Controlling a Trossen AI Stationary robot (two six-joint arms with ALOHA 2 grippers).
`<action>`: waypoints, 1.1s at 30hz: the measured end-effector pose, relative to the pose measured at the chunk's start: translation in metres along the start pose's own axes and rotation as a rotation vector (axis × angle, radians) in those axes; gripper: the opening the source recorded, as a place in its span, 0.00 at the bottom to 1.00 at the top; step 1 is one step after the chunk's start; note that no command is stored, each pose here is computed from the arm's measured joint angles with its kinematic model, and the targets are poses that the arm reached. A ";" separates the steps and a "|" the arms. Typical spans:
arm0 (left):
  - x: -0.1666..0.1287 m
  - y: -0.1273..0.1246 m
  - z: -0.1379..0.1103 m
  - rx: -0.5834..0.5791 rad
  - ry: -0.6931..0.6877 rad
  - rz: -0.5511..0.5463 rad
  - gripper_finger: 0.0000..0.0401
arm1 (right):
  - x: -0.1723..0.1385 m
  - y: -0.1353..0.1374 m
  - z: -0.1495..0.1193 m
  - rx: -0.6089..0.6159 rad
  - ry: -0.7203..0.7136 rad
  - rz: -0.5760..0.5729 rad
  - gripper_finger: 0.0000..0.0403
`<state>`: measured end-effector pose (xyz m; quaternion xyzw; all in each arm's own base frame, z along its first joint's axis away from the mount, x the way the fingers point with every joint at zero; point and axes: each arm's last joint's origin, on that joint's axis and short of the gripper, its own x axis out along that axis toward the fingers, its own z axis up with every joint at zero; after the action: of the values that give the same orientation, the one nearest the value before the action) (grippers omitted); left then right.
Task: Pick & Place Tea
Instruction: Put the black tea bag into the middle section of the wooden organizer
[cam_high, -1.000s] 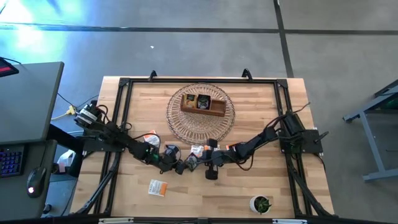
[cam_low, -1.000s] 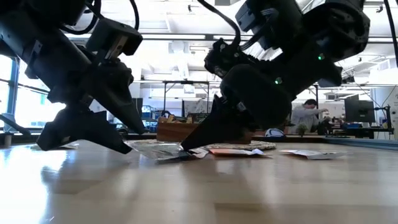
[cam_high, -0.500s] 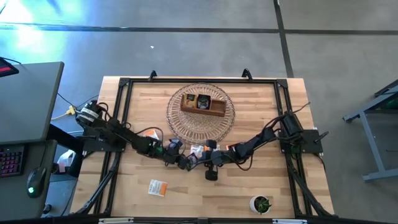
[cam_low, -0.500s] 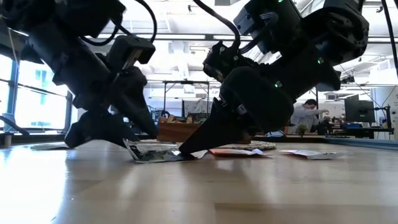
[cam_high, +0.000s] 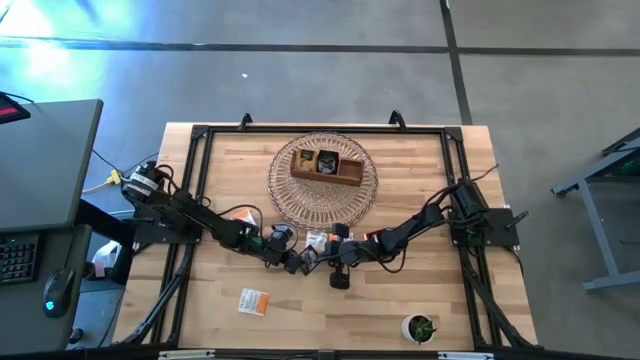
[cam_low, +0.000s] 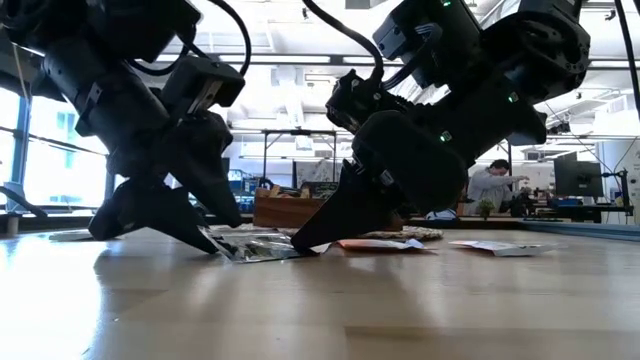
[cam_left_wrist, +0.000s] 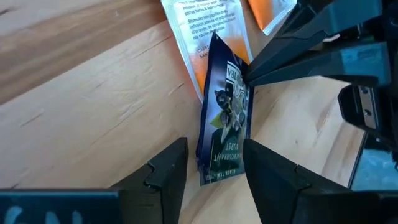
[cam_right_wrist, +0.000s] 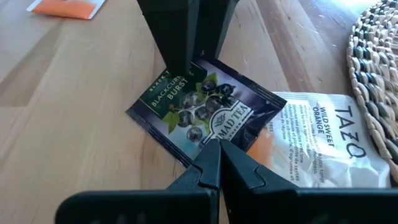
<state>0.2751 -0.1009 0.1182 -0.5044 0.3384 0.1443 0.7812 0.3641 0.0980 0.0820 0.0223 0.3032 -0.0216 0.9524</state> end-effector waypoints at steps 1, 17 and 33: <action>0.000 0.000 0.000 0.015 0.002 0.000 0.39 | 0.000 0.000 0.000 0.000 -0.002 0.000 0.00; -0.001 0.000 -0.002 0.170 0.059 -0.012 0.04 | -0.005 0.006 0.012 -0.092 -0.102 0.055 0.00; -0.023 -0.006 0.018 0.351 0.250 -0.082 0.00 | -0.027 0.019 0.040 -0.175 -0.247 0.133 0.03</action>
<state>0.2684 -0.0851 0.1425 -0.3882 0.4318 -0.0125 0.8141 0.3663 0.1156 0.1306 -0.0438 0.1822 0.0653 0.9801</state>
